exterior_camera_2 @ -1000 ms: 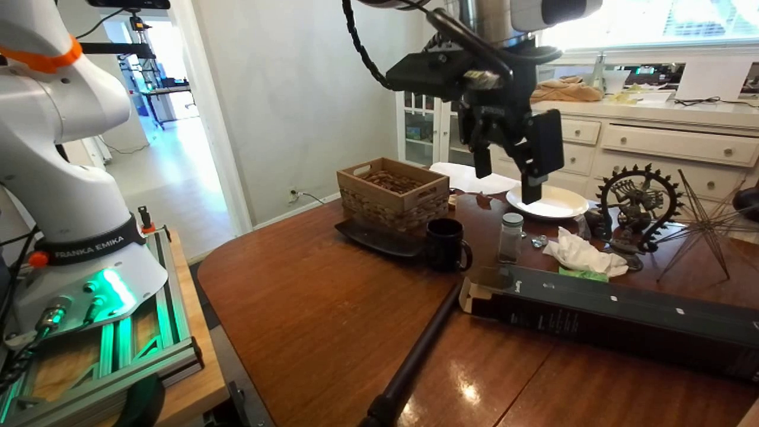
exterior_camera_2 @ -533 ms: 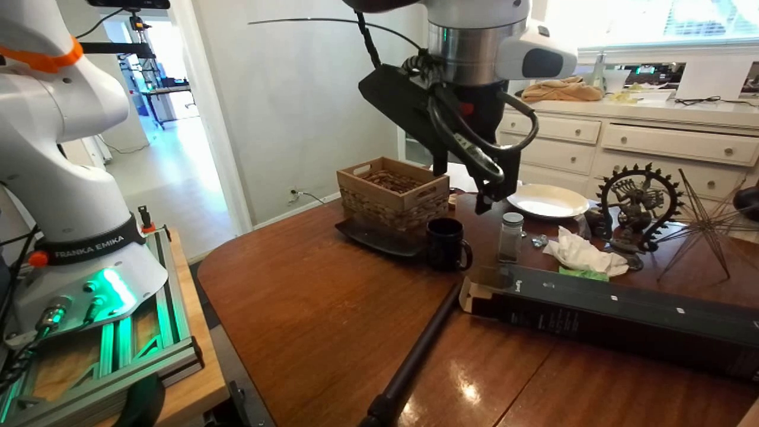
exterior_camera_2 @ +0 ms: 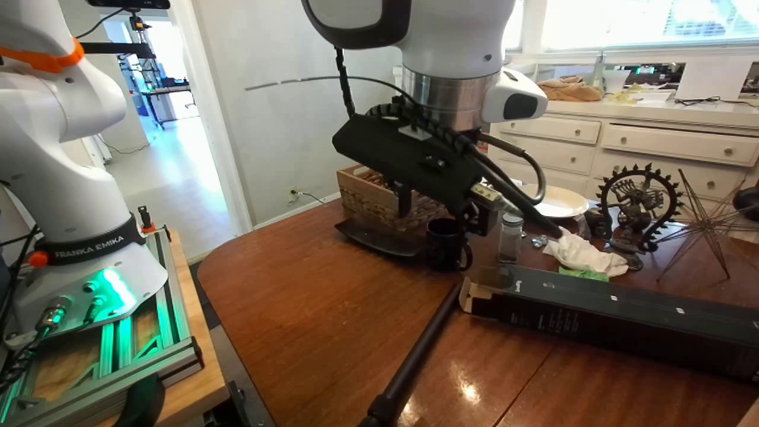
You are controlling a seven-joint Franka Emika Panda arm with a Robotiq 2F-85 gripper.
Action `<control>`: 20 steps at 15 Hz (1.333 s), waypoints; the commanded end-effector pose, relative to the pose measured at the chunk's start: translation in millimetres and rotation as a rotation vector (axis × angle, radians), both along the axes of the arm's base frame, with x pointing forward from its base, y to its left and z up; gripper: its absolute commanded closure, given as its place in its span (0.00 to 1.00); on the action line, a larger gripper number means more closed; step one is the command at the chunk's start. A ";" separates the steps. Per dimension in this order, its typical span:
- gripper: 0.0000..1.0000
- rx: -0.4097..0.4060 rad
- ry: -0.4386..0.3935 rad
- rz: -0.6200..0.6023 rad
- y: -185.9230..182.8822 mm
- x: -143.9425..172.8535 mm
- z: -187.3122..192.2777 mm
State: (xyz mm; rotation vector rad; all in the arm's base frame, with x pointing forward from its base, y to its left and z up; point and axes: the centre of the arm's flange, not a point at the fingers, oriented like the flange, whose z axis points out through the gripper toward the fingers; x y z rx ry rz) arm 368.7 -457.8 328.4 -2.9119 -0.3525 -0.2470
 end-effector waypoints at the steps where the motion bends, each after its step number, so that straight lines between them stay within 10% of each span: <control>1: 0.00 -0.093 -0.071 0.137 14.8 -14.0 -19.2; 20: 0.00 -0.161 0.198 0.059 34.7 1.8 -105.8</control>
